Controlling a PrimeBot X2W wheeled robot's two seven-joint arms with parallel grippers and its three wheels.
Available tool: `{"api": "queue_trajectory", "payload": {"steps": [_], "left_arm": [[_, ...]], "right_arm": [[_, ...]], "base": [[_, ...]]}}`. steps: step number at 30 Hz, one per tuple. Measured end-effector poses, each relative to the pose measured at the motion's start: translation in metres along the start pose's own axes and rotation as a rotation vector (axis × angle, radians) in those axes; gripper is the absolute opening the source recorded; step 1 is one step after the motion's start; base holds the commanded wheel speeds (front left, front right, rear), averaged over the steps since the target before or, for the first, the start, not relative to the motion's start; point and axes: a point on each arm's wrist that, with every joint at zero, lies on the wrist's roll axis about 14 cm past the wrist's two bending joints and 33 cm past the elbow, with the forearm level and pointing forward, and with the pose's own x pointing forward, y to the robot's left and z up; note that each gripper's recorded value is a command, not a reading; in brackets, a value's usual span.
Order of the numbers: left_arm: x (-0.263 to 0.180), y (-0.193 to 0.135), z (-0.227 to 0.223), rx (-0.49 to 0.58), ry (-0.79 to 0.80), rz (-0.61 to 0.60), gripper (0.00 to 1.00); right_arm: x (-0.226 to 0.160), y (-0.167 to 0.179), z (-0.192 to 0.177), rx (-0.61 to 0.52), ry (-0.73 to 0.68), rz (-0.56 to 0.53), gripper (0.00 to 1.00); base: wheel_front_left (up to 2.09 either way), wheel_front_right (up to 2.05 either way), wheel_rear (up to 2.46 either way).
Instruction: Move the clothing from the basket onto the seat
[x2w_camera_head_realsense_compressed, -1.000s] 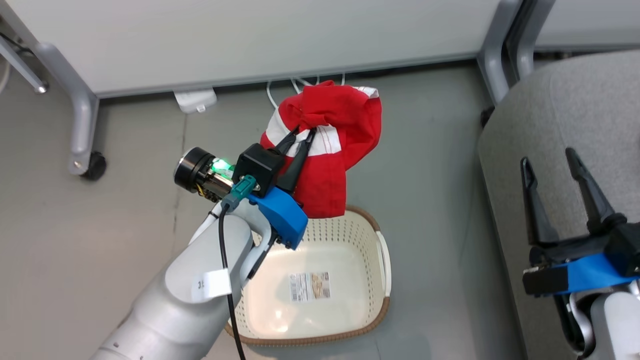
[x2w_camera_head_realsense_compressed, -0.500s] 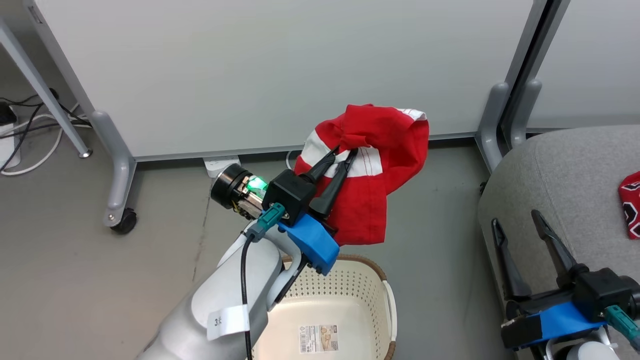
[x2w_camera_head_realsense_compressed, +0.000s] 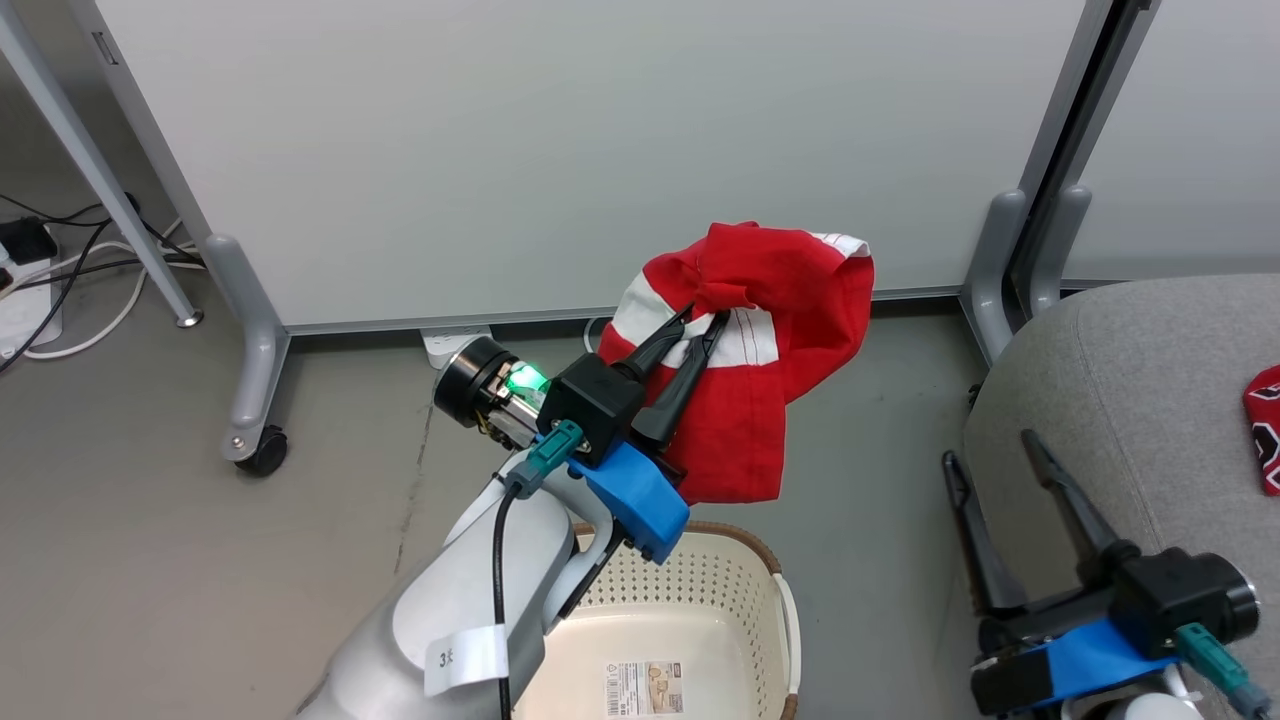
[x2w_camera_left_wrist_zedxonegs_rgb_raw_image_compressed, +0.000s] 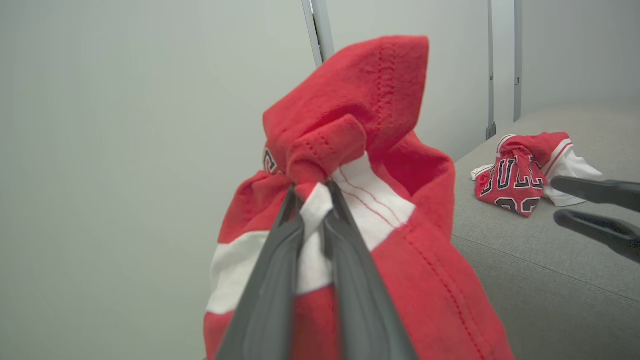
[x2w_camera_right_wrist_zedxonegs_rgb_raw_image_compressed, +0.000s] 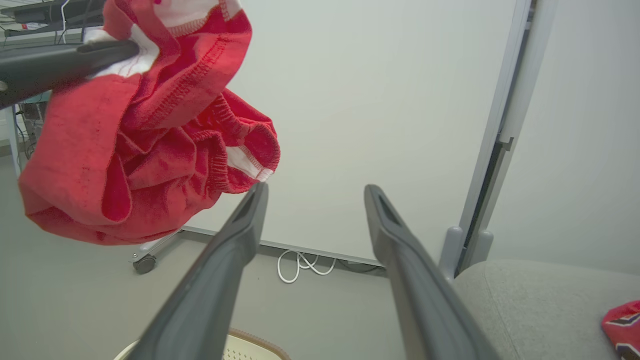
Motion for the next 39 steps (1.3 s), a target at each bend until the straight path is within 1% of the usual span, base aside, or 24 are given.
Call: {"api": "queue_trajectory", "payload": {"steps": [3,12,15,23,32,33,34,35,39], "left_arm": [[0.0,0.001,-0.002,-0.003,0.004,0.002,0.0],[0.001,0.003,-0.009,-0.012,0.018,0.007,0.0],[0.003,0.004,-0.011,-0.01,0.019,0.006,0.0],[0.007,0.008,-0.019,-0.018,0.032,0.004,0.0],[0.012,0.013,-0.024,-0.021,0.038,0.005,0.0],[0.012,0.013,-0.025,-0.021,0.039,0.005,0.0],[0.012,0.013,-0.026,-0.02,0.04,0.005,0.0],[0.012,0.013,-0.026,-0.021,0.04,0.005,0.0],[0.013,0.013,-0.028,-0.024,0.043,0.005,0.0]], "right_arm": [[0.002,0.017,0.001,0.006,-0.004,0.055,1.0],[0.011,0.08,-0.004,0.041,0.005,0.265,1.0],[0.017,0.095,-0.006,0.053,0.011,0.313,1.0],[0.043,0.119,-0.011,0.067,0.013,0.389,1.0],[0.069,0.133,-0.014,0.1,0.017,0.412,1.0],[0.071,0.134,-0.015,0.106,0.022,0.412,0.95],[0.072,0.135,-0.017,0.115,0.026,0.412,0.06],[0.073,0.136,-0.016,0.118,0.026,0.414,0.0],[0.078,0.139,-0.013,0.13,0.015,0.416,0.0]], "base": [[0.0,0.0,0.0],[0.0,0.0,0.0],[0.0,0.0,0.0],[0.0,0.0,0.0],[0.0,0.0,0.0],[0.0,0.0,0.0],[0.0,0.0,0.0],[0.0,0.0,0.0],[0.0,0.0,0.0]]}}
